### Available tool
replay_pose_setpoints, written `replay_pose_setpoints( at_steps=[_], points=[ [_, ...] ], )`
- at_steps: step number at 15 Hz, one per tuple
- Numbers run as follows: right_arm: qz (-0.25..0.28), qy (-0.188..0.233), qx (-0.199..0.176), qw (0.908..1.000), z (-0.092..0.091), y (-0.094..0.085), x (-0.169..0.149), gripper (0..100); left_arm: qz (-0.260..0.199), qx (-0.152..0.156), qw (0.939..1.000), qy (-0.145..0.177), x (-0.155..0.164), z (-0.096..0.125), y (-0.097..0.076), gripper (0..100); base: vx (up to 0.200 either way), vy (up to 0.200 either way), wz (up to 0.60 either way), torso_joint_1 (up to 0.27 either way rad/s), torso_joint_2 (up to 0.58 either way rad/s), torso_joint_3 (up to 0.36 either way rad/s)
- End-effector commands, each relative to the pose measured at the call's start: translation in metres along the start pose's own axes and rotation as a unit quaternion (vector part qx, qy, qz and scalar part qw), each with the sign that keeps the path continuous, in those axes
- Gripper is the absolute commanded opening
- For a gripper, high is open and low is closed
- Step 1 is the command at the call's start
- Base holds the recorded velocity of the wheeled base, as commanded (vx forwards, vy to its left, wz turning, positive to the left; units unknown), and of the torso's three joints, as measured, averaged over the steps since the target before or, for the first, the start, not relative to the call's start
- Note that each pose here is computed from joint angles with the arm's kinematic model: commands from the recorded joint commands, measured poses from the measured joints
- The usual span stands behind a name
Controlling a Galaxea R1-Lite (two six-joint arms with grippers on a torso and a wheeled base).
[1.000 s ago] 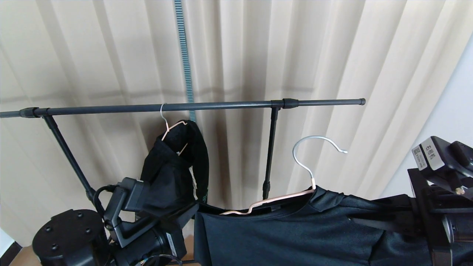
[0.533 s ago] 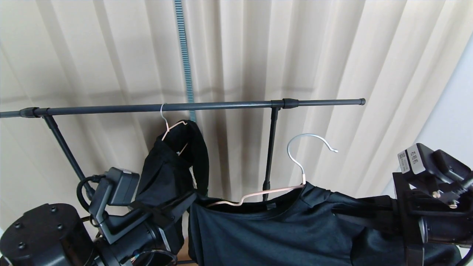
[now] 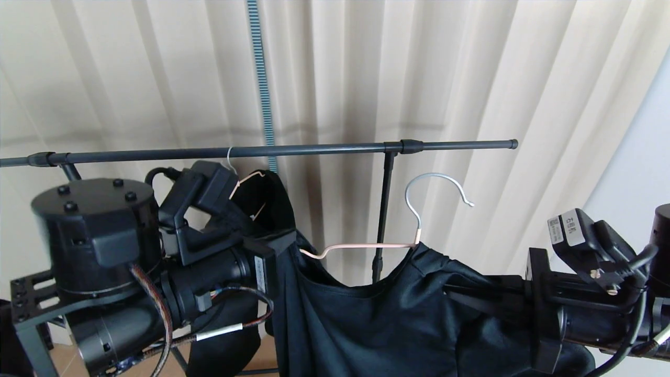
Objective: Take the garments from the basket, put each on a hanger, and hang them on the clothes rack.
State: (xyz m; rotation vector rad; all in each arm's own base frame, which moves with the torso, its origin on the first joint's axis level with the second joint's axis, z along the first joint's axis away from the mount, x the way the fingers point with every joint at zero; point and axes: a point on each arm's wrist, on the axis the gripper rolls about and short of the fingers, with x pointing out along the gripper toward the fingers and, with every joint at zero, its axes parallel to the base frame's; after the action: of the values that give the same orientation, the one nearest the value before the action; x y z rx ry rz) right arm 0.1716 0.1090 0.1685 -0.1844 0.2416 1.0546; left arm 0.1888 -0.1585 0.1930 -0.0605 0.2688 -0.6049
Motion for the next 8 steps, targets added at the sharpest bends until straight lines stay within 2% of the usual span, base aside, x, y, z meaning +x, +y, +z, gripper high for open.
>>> replay_pose_setpoints(
  at_steps=[1, 3, 4, 6, 8],
  points=[
    [0.014, 0.010, 0.018, 0.9997, -0.012, 0.001, 0.003, 0, -0.010, 0.002, 0.9995, -0.029, -0.004, 0.026, -0.007, 0, 0.000, 0.000, 0.00, 0.000, 0.00, 0.000],
    [0.012, 0.011, 0.019, 0.9997, -0.013, -0.001, 0.006, 0, -0.026, 0.007, 0.9994, -0.023, -0.003, 0.033, -0.017, 0, 0.000, 0.000, 0.00, 0.000, 0.00, 0.000],
    [-0.006, 0.018, 0.022, 0.9996, -0.015, -0.008, 0.011, 0, -0.039, 0.010, 0.9990, -0.019, -0.002, 0.039, -0.027, 0, 0.000, 0.000, 0.00, 0.000, 0.00, 0.000],
    [-0.061, 0.012, 0.016, 0.9980, -0.014, -0.016, 0.014, 0, -0.040, 0.012, 0.9991, -0.009, -0.002, 0.043, -0.030, 0, 0.000, 0.000, 0.00, 0.000, 0.00, 0.000],
    [-0.092, 0.003, 0.008, 0.9957, -0.012, -0.018, 0.013, 0, -0.039, 0.013, 0.9992, -0.002, 0.001, 0.040, -0.030, 0, 0.000, 0.000, 0.00, 0.000, 0.00, 0.000]
  ],
)
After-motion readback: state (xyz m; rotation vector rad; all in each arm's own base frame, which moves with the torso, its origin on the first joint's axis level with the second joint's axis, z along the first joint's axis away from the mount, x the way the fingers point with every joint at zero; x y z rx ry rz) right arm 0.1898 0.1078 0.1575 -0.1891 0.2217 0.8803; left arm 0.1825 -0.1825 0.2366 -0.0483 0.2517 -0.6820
